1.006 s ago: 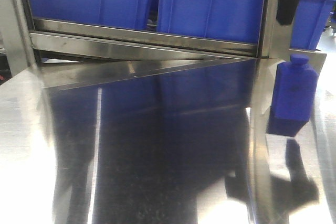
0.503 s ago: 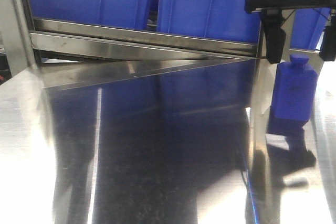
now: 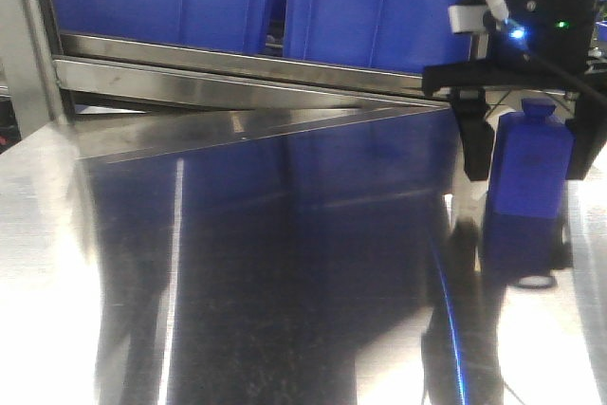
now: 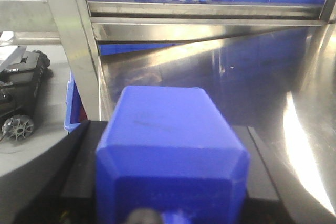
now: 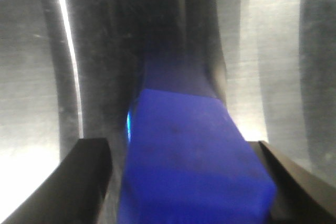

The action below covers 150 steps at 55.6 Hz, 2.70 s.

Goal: Pick and sort blue part to right shelf
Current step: 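Close the right gripper on the blue part and lift it, then raise both held blue parts clear of the table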

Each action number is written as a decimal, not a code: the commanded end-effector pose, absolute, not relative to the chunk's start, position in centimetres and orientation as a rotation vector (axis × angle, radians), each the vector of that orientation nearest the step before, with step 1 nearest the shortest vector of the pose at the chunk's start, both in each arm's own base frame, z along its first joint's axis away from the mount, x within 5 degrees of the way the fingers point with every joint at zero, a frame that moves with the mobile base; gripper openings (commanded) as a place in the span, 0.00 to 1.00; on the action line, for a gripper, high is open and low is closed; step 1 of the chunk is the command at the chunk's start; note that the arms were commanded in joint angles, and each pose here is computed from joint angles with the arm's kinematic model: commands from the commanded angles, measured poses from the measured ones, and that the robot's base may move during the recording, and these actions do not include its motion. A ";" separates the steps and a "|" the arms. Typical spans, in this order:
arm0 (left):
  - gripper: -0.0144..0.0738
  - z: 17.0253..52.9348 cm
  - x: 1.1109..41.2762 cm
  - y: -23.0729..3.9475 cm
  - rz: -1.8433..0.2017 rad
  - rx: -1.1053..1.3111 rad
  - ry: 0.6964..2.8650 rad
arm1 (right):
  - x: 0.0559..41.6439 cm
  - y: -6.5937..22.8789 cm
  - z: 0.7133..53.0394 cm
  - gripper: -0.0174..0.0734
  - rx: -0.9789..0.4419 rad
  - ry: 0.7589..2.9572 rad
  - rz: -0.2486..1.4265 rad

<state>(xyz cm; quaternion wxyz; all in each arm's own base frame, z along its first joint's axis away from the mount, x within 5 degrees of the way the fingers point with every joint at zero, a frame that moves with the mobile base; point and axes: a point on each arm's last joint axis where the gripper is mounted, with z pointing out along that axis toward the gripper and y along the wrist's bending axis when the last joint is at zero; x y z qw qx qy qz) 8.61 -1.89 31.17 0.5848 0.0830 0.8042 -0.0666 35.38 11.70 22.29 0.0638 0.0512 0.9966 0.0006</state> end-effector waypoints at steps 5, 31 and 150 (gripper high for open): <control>0.52 32.7 8.7 -1.9 -0.164 0.187 1.780 | 35.6 11.8 24.1 0.74 0.147 2.930 0.039; 0.52 32.5 8.6 -2.0 -0.171 0.185 1.805 | 34.4 11.3 28.8 0.34 -0.006 2.766 0.086; 0.52 32.6 0.4 0.1 -0.083 0.048 1.543 | 2.8 -0.1 32.0 0.34 -0.226 1.521 0.123</control>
